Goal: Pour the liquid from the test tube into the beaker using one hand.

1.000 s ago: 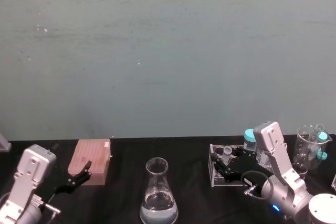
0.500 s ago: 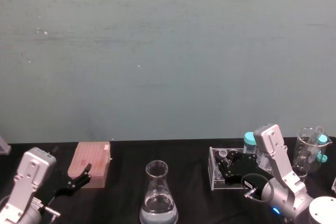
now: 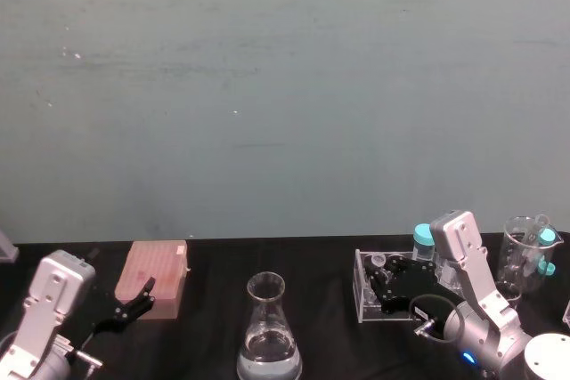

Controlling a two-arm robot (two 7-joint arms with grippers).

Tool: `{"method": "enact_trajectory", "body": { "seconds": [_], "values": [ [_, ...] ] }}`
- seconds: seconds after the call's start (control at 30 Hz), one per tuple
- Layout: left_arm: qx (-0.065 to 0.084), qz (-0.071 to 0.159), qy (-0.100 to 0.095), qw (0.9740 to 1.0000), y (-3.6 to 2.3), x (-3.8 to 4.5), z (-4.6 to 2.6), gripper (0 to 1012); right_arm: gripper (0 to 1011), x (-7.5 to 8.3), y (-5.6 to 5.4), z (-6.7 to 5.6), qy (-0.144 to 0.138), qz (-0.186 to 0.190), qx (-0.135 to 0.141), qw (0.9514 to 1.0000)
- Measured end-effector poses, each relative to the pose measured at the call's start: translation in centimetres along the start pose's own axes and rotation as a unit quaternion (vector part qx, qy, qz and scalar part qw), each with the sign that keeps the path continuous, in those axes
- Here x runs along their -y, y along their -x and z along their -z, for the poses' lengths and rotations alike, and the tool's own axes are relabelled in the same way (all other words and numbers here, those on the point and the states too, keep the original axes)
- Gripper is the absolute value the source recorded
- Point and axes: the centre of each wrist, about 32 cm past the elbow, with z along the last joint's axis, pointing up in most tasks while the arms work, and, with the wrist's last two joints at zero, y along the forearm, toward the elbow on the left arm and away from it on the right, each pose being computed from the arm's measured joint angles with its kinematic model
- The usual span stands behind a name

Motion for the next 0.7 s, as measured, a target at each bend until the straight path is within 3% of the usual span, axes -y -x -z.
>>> {"method": "enact_trajectory", "body": {
  "seconds": [0.7],
  "values": [
    [0.000,0.000,0.000,1.0000,0.00,0.00,0.00,1000,208,0.20,-0.12,-0.50,-0.003,0.000,0.006,1.0000]
  ]
}}
